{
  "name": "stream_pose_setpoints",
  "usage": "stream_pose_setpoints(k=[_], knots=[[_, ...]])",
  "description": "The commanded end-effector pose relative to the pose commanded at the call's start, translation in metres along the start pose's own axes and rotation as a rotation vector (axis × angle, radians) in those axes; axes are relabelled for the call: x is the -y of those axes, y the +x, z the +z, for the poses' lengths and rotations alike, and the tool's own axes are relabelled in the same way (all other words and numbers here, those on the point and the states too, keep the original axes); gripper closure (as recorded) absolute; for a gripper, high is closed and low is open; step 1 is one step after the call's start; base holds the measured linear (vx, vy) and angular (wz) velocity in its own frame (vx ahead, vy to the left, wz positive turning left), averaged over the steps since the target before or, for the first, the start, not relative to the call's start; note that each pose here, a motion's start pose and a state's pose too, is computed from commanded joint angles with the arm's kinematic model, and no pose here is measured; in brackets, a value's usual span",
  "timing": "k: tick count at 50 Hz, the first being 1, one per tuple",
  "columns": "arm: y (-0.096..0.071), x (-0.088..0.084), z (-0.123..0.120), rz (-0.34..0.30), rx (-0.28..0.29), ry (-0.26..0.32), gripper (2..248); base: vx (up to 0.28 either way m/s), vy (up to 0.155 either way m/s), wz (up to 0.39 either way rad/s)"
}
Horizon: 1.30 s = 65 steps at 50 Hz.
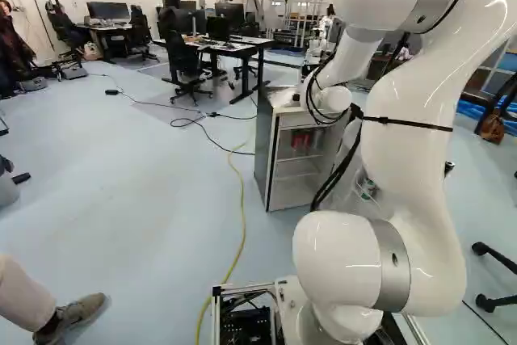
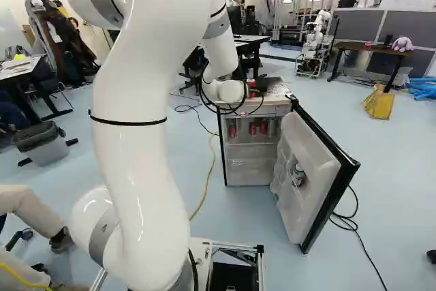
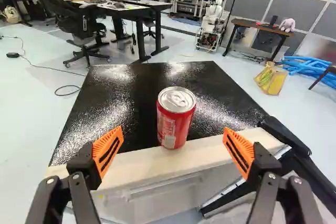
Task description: Grab a drink from the fridge
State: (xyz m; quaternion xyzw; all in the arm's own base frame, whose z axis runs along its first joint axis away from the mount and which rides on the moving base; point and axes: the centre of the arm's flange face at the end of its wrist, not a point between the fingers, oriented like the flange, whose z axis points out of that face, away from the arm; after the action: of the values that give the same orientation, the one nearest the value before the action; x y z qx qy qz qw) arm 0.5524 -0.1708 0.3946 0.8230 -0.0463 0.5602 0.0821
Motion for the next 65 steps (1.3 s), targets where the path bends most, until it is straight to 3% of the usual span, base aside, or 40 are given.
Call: stream_pose_setpoints(k=[31,45,65], knots=[[-0.018,-0.007,-0.059,0.015,0.04,-0.024,3,0.0,0.0,0.0],[-0.021,-0.024,-0.085,0.046,0.094,-0.074,3,0.0,0.0,0.0],[-0.022,-0.056,-0.108,0.119,0.217,-0.162,3,0.0,0.0,0.0]])
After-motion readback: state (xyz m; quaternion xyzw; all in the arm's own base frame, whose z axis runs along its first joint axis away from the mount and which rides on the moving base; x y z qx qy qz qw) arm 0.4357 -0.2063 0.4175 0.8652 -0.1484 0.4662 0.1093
